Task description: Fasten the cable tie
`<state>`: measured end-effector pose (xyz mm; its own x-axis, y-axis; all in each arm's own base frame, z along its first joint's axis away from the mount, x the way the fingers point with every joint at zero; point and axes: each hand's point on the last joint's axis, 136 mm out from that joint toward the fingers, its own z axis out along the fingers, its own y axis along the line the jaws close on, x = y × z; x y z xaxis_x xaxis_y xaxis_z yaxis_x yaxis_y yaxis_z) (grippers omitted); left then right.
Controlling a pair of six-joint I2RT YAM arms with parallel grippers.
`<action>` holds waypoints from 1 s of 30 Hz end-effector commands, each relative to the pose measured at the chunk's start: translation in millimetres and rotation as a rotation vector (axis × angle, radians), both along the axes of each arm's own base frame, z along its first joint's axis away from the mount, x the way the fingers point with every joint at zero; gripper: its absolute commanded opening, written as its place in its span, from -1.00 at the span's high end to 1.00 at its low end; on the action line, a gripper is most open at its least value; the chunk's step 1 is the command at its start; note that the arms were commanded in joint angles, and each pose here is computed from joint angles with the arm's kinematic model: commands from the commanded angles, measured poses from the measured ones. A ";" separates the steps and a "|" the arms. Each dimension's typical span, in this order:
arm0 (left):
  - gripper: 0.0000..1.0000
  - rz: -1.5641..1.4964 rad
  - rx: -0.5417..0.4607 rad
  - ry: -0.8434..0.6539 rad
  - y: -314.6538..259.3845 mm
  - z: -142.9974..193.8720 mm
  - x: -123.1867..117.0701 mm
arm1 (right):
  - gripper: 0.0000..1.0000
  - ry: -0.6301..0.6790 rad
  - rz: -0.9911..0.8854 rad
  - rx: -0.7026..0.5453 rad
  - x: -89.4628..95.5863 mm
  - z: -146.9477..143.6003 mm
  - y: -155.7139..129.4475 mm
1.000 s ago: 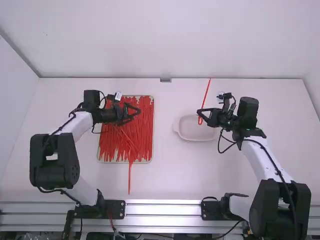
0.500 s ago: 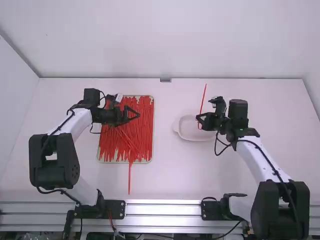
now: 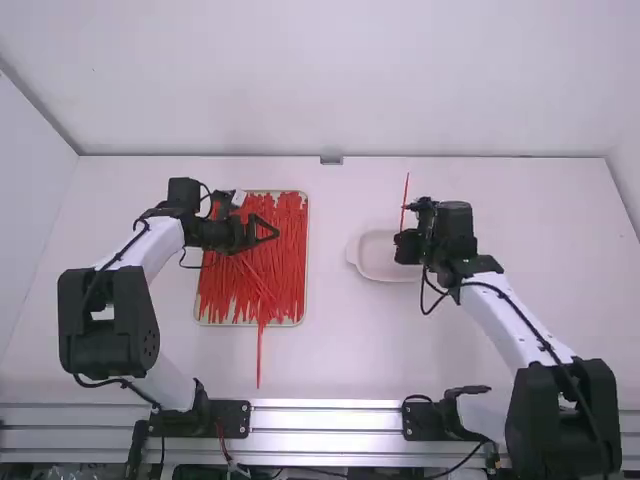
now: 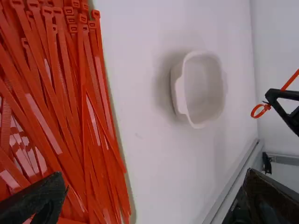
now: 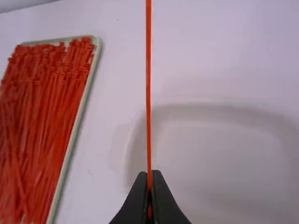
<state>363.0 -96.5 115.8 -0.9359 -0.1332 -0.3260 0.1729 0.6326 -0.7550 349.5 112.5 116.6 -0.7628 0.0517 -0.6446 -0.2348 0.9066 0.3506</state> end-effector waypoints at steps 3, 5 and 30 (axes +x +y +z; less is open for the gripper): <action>-0.99 -0.015 0.003 -0.047 -0.5 12.4 3.5 | 1.00 -0.030 -0.066 -0.059 8.8 7.3 -8.2; -0.99 -0.015 0.003 -0.047 -0.5 12.3 3.4 | 1.00 -0.026 -0.071 -0.062 8.7 6.4 -9.9; -0.99 -0.017 0.026 -0.024 1.5 6.9 -1.5 | 1.00 0.091 -0.079 -0.094 18.1 -49.5 -11.7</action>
